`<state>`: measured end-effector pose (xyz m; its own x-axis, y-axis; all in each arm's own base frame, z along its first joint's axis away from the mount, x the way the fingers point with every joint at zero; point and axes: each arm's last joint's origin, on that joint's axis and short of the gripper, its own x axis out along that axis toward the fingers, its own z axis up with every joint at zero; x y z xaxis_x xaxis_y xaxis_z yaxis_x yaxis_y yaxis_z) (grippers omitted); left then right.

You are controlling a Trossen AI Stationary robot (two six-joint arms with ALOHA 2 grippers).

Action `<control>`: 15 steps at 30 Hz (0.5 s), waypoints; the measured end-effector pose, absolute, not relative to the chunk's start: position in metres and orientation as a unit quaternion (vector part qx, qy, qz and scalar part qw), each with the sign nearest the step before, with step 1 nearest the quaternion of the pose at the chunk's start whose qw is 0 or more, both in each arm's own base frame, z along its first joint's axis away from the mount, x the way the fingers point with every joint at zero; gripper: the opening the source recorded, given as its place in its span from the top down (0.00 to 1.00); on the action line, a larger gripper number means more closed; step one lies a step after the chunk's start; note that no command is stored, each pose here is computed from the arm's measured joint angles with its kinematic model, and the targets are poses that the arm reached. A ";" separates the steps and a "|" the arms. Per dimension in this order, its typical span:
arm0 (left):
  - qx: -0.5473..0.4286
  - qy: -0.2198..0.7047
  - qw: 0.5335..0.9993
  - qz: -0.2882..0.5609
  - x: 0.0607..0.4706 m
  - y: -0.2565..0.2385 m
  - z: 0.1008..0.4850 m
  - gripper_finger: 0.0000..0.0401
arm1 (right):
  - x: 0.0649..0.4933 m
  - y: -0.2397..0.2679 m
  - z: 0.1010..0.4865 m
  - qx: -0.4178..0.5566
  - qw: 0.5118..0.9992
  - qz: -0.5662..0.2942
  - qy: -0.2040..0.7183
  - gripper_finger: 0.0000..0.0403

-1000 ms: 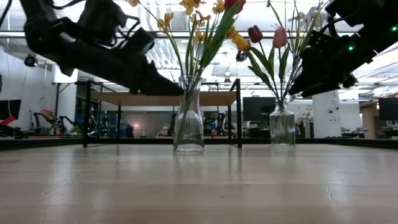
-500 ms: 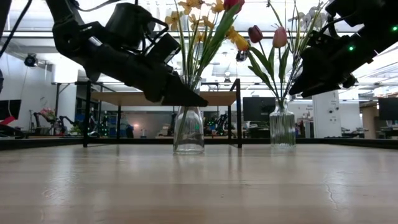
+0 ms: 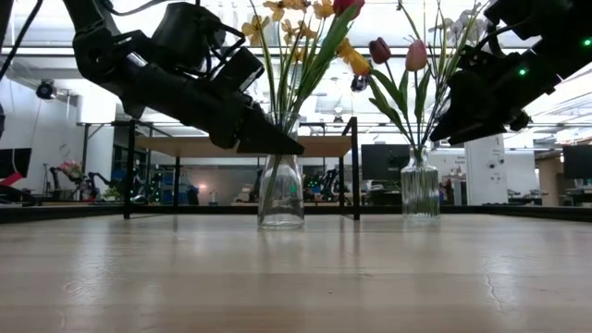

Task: Pick and place flowers into a vace then onto a shelf
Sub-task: Put the bottom flower vase on the shelf

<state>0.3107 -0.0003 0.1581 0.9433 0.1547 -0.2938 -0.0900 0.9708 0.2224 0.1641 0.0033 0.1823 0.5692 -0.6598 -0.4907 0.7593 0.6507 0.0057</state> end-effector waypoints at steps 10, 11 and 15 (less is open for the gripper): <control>0.071 0.122 0.986 0.083 0.316 0.000 0.178 0.61 | 0.164 0.003 0.182 0.109 0.879 -0.404 0.229 0.26; 0.064 0.111 0.988 0.090 0.315 0.001 0.184 0.61 | 0.164 0.003 0.182 0.111 0.879 -0.404 0.228 0.26; 0.038 0.056 0.992 0.104 0.309 0.001 0.219 0.61 | 0.164 0.003 0.182 0.111 0.879 -0.404 0.228 0.26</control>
